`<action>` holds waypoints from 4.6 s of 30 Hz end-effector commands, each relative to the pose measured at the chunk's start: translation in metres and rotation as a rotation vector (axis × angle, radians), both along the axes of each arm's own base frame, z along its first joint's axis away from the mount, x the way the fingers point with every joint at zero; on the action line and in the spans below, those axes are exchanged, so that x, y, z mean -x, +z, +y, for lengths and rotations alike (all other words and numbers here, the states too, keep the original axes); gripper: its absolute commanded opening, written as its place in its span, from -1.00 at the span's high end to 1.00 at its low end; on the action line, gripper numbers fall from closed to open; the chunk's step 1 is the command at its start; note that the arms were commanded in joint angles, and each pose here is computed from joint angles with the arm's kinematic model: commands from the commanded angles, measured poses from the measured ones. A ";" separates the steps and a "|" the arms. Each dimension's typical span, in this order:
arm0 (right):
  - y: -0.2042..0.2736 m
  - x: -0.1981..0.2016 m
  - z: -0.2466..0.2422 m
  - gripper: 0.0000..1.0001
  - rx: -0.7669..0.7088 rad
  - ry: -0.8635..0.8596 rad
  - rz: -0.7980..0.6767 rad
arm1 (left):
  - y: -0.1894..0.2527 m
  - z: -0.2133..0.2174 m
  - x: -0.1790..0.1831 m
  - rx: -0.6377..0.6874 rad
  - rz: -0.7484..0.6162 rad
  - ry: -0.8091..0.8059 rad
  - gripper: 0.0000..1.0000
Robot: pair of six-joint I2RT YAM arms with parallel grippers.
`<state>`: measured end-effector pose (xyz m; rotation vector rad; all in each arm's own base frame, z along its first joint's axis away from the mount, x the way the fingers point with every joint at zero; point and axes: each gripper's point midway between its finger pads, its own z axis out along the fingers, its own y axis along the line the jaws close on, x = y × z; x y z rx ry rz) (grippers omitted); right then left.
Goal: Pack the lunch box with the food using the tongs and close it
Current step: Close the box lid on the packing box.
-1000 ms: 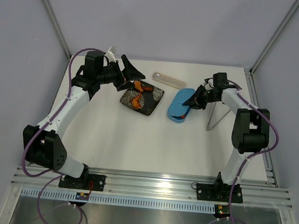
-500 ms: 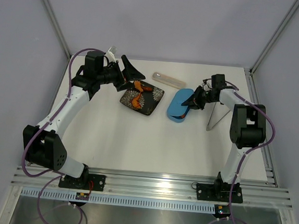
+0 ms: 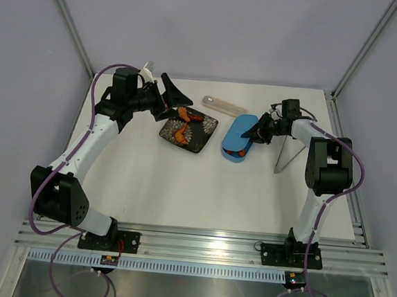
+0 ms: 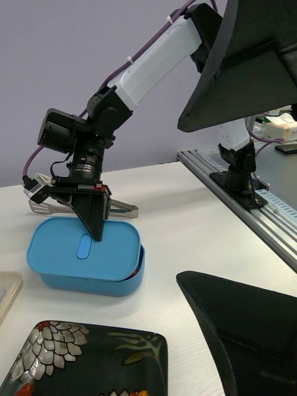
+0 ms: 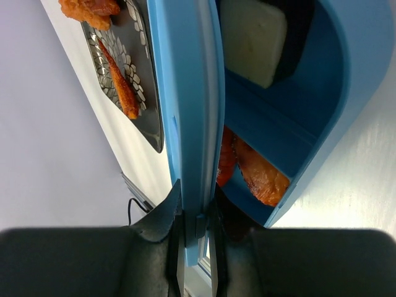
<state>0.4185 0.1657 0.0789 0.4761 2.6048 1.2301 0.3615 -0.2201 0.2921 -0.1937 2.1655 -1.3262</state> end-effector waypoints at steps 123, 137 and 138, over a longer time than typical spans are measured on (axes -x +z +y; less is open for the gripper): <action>-0.024 0.009 -0.038 -0.61 0.896 0.314 -0.119 | -0.003 0.001 0.003 0.019 -0.008 0.018 -0.98; 0.049 -0.014 -0.029 -0.59 0.867 0.165 -0.268 | -0.005 0.000 0.004 0.021 -0.004 0.009 -0.98; 0.042 -0.011 -0.029 -0.58 0.869 0.176 -0.254 | -0.005 -0.001 0.004 0.021 -0.002 0.007 -0.98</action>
